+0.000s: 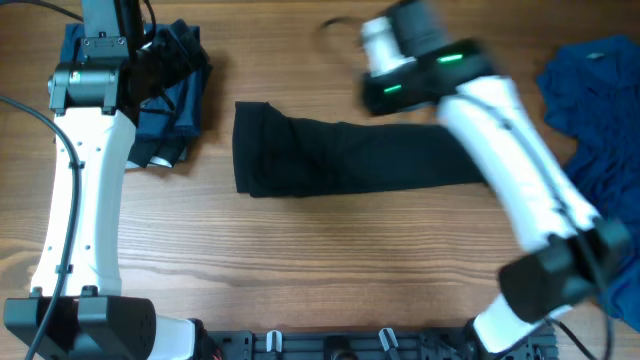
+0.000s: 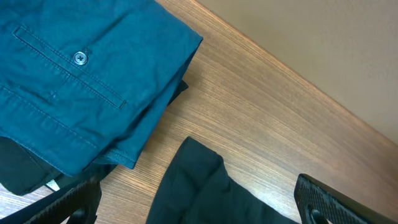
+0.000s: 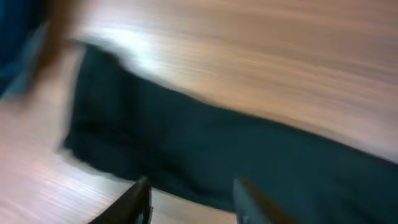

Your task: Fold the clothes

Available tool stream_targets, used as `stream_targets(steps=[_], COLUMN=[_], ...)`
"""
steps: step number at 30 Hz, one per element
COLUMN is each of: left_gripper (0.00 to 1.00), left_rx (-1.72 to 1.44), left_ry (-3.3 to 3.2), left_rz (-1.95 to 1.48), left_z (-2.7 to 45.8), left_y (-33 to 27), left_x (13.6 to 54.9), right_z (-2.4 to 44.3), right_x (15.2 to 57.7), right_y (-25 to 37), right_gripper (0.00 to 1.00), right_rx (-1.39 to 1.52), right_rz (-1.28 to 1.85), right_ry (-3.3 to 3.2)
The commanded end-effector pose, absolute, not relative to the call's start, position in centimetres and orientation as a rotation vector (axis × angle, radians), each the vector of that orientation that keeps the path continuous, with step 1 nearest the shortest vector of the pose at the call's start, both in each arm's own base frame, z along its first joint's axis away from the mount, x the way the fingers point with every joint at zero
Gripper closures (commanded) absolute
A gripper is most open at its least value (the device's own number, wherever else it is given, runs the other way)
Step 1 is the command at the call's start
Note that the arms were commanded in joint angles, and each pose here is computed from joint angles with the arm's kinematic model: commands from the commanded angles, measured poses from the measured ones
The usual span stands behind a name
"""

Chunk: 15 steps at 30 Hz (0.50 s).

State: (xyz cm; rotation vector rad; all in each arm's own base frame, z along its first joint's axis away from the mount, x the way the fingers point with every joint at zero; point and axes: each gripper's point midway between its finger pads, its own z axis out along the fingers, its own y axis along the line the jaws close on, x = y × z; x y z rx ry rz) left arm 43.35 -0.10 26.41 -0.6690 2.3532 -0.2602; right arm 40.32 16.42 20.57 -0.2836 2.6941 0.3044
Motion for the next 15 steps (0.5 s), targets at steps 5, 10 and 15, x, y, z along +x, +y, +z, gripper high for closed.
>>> stream_targets(steps=[5,10,15], left_gripper=[0.0,0.0,0.0], left_rx=[-0.669,-0.669,-0.669], left_ry=[2.36,2.36,2.36], left_rz=[-0.266,-0.266,-0.266], left_z=[26.1,26.1,26.1], left_y=[-0.1,-0.1,-0.1], left_x=[43.4,43.4,43.4], right_z=[17.5,12.4,7.1], right_x=[39.1,37.7,36.9], right_y=[-2.9,-9.8,-12.6], right_gripper=[0.45,0.44,0.5], right_rx=[0.338,0.603,0.681], right_rz=[-0.075,-0.106,-0.085], right_ry=[2.846,2.867,2.889])
